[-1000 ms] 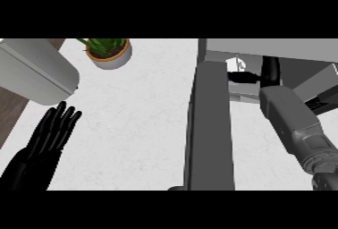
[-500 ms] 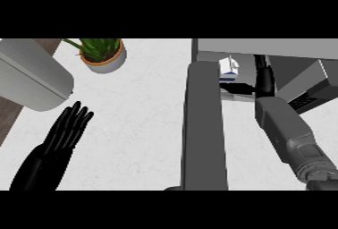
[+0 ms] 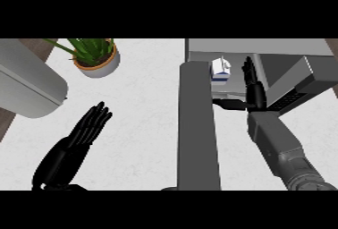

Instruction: Pick up the milk, place it into the microwave and close the microwave

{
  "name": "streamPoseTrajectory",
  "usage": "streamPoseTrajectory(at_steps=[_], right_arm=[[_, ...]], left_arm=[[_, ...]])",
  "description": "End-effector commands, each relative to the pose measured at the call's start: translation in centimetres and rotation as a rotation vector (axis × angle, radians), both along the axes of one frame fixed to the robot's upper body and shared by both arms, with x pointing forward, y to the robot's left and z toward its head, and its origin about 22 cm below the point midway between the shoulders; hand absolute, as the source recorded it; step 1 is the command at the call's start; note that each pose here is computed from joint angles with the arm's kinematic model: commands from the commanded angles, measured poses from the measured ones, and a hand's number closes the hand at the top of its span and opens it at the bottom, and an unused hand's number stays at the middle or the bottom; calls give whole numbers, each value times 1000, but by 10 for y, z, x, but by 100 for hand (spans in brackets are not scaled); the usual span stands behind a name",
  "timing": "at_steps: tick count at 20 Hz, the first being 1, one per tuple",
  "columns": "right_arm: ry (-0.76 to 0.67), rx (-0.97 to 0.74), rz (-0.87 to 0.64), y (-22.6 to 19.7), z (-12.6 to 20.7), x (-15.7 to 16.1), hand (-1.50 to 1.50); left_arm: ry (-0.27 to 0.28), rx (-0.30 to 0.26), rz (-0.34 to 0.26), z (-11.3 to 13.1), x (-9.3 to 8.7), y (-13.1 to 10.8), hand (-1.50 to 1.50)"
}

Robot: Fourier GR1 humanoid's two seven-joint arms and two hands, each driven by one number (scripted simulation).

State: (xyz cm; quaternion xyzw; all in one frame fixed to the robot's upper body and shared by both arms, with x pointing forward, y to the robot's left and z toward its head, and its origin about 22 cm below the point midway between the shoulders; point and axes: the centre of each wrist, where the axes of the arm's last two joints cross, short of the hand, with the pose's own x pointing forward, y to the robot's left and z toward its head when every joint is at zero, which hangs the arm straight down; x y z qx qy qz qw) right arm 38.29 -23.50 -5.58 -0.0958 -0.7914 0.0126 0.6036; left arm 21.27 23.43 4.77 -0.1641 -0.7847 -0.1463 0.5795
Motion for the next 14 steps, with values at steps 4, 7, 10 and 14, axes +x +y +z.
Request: streamPoseTrajectory(at_steps=[4, 7, 10, 14], right_arm=[[-21, 38, 43, -11, -37, -34, -150], [-31, 43, 47, 6, -45, -42, -150], [-13, 51, 70, -7, -51, -54, -150], [-5, 53, 94, -15, -64, -80, -150]], left_arm=[[19, 105, -154, -4, 13, -25, 150], [-3, 144, -167, -27, 17, -17, 150], [46, 126, -184, -22, 29, -48, 150], [49, 203, -176, -36, 27, -49, 150]])
